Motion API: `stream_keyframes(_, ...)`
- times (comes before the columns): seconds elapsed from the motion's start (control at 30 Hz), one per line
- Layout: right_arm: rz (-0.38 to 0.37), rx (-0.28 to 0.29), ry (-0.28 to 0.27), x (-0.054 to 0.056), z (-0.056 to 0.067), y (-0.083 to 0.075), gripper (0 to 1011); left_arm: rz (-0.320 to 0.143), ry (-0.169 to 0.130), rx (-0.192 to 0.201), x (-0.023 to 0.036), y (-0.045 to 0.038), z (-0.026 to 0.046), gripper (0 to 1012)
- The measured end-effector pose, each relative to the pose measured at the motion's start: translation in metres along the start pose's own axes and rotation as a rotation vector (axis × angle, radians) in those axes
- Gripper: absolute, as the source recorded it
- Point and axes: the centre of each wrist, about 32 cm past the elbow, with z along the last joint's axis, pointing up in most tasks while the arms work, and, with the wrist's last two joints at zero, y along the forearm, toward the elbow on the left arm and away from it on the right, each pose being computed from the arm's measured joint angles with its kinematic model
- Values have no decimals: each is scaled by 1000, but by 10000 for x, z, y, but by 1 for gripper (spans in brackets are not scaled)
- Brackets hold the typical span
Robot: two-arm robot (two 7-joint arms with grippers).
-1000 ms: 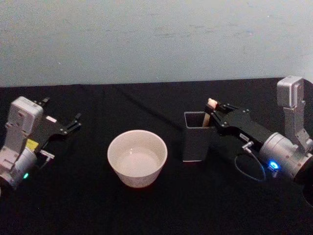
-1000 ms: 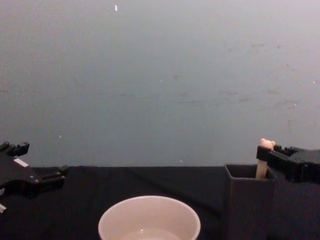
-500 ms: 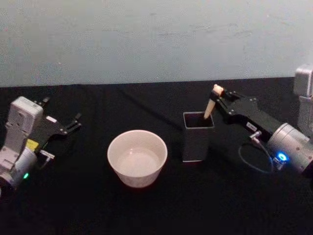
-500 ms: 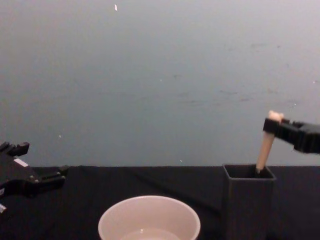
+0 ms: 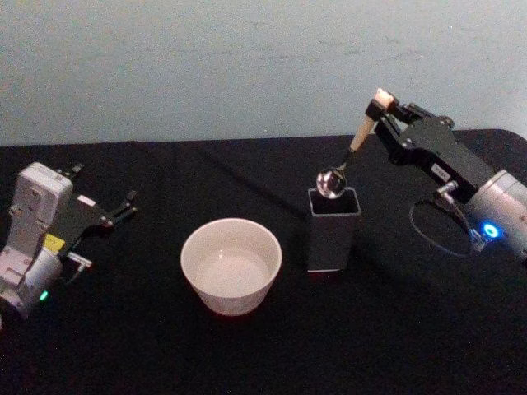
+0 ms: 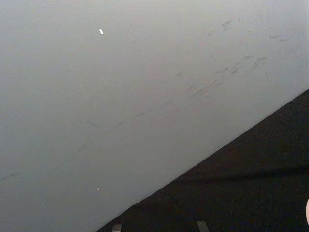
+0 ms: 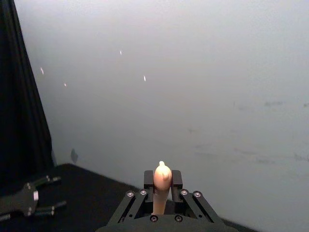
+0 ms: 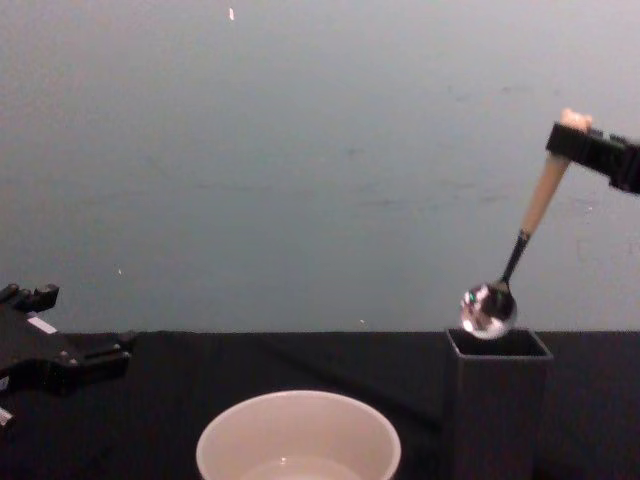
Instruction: Pick up the stirring spoon with one hand, stir inside the cup, then place it back in its original position.
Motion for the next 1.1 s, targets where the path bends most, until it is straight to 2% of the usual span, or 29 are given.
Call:
stream_keyframes(0.2,10,38,17,-35,47,99,214,0,0,0,0,0,0,1001)
stream_keyframes(0.4,38,45,39,-108,18,229,214,0,0,0,0,0,0,1001)
stream_keyframes(0.8,160,-19,48,-297,-166,409,214,0,0,0,0,0,0,1001)
stream_keyframes(0.97,213,-56,15,-374,-247,447,214,0,0,0,0,0,0,1001)
stream_keyframes(1.1,256,-98,-32,-440,-325,457,214,0,0,0,0,0,0,1002)
